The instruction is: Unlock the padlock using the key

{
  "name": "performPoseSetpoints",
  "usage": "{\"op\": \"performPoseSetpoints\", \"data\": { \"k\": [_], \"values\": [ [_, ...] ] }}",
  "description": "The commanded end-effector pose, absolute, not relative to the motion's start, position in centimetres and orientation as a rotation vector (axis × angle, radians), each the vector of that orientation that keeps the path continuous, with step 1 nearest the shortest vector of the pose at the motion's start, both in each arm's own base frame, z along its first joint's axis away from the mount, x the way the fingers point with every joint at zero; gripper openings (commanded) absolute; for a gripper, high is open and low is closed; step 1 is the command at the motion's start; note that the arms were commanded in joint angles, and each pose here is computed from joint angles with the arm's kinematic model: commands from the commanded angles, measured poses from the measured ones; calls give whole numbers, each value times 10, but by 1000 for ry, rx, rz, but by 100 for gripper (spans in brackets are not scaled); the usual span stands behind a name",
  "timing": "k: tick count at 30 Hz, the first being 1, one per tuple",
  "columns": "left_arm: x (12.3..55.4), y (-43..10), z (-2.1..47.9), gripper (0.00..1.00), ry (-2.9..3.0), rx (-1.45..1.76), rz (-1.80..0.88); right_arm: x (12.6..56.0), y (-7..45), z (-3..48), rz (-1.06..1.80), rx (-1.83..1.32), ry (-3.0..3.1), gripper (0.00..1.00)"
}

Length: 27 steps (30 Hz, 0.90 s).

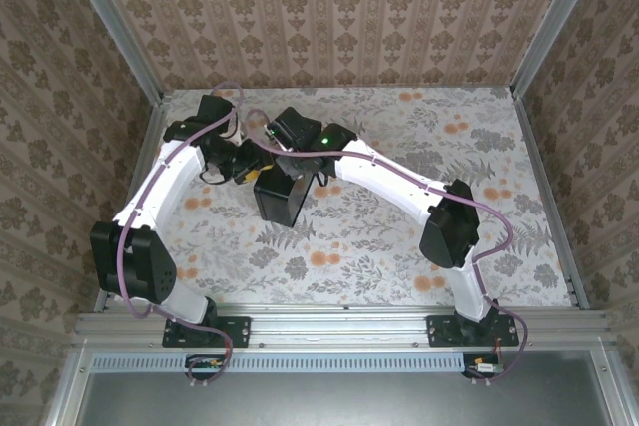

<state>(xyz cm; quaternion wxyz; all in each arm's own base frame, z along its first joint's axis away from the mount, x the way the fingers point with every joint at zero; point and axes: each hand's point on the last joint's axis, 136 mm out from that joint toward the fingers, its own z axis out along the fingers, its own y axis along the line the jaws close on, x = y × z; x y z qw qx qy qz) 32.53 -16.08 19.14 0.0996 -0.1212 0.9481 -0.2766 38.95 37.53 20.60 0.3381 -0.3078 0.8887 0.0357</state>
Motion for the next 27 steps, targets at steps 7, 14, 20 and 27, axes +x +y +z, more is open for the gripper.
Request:
{"op": "performPoseSetpoints", "data": {
  "k": [7,14,20,27],
  "values": [
    [314,-159,195,43,2803,-367,-845,398,353,205,316,-526,2434,12],
    [309,-167,194,43,2813,-348,-865,401,352,194,374,-442,2464,10],
    [308,-167,192,43,2820,-345,-854,400,352,189,378,-483,2471,20],
    [310,-165,193,43,2813,-351,-853,395,358,182,402,-524,2480,18]
  ]
}}
